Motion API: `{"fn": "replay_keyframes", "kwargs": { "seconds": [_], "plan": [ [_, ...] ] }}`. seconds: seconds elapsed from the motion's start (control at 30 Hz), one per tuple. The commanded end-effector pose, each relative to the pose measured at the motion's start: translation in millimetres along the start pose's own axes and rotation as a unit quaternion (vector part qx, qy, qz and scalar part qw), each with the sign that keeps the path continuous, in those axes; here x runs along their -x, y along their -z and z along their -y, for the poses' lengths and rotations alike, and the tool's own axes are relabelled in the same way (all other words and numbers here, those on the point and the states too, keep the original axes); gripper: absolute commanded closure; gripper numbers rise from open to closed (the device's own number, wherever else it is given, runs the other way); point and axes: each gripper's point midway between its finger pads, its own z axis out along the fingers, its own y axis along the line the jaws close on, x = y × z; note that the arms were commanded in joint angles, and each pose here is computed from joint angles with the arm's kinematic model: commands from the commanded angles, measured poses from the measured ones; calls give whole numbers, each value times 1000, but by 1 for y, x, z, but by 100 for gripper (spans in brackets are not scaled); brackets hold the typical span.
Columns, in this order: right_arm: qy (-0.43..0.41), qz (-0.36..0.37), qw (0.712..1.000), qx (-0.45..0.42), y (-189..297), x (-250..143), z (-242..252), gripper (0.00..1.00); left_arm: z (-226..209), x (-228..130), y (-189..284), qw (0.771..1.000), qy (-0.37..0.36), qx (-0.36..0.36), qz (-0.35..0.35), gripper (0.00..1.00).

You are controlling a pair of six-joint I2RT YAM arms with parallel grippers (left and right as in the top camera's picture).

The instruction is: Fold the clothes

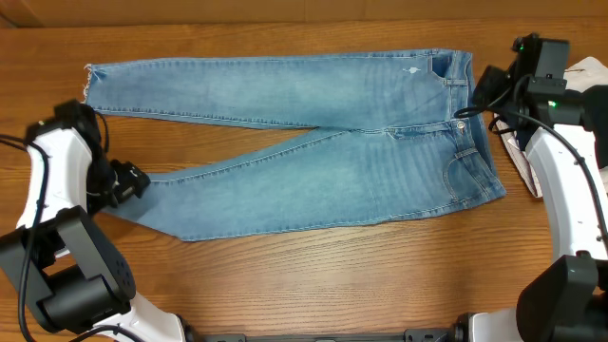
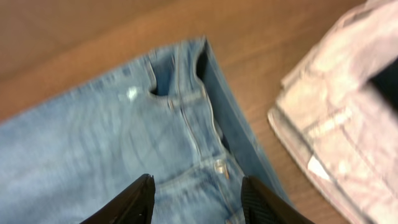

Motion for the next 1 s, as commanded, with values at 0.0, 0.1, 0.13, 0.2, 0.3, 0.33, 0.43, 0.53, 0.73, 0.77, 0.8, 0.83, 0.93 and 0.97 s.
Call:
{"fn": "replay_keyframes", "kwargs": {
  "seconds": [0.0, 0.1, 0.13, 0.2, 0.3, 0.33, 0.43, 0.53, 0.73, 0.77, 0.8, 0.83, 0.93, 0.97],
  "plan": [
    [6, -18, 1000, 2, -3, -8, -2, 51, 1, -8, -24, 1000, 9, 3, 3, 0],
    [7, -21, 1000, 3, -3, -9, -3, 51, 8, -8, -43, 1000, 12, -11, 16, 3],
    [7, -22, 1000, 2, -3, -10, -2, 51, 11, -8, -49, 1000, 13, -18, 20, 4],
    [7, -26, 1000, 1, -3, -11, -2, 51, 21, -8, -57, 999, 14, -43, 26, 4],
    [7, -31, 1000, 0, -3, -14, -1, 51, 37, -4, -66, 996, 2, -85, 40, 8],
    [7, -31, 999, 0, -3, -14, -1, 51, 41, -4, -68, 995, 2, -96, 42, 13],
    [7, -34, 999, -1, -3, -15, -1, 51, 43, -6, -71, 994, 2, -102, 42, 80],
    [7, -38, 999, -3, -2, -18, 0, 51, 45, -7, -69, 993, -6, -108, 38, 96],
    [7, -39, 999, -3, -2, -18, 1, 51, 6, -5, -29, 999, 24, -25, 15, 96],
    [7, -39, 999, -4, -2, -18, 1, 51, -6, -4, -15, 999, 38, -1, 11, 96],
    [7, -40, 999, -4, -2, -18, 1, 51, -16, -3, 1, 999, 46, 17, 8, 96],
    [7, -40, 999, -4, -2, -18, 1, 51, -22, 0, 16, 998, 51, 28, 9, 96],
    [7, -40, 999, -4, -2, -18, 1, 51, -28, 16, 61, 997, 60, 24, 39, 95],
    [7, -40, 999, -4, -2, -18, 1, 51, -27, 23, 73, 997, 63, 17, 52, 88]
  ]
}}
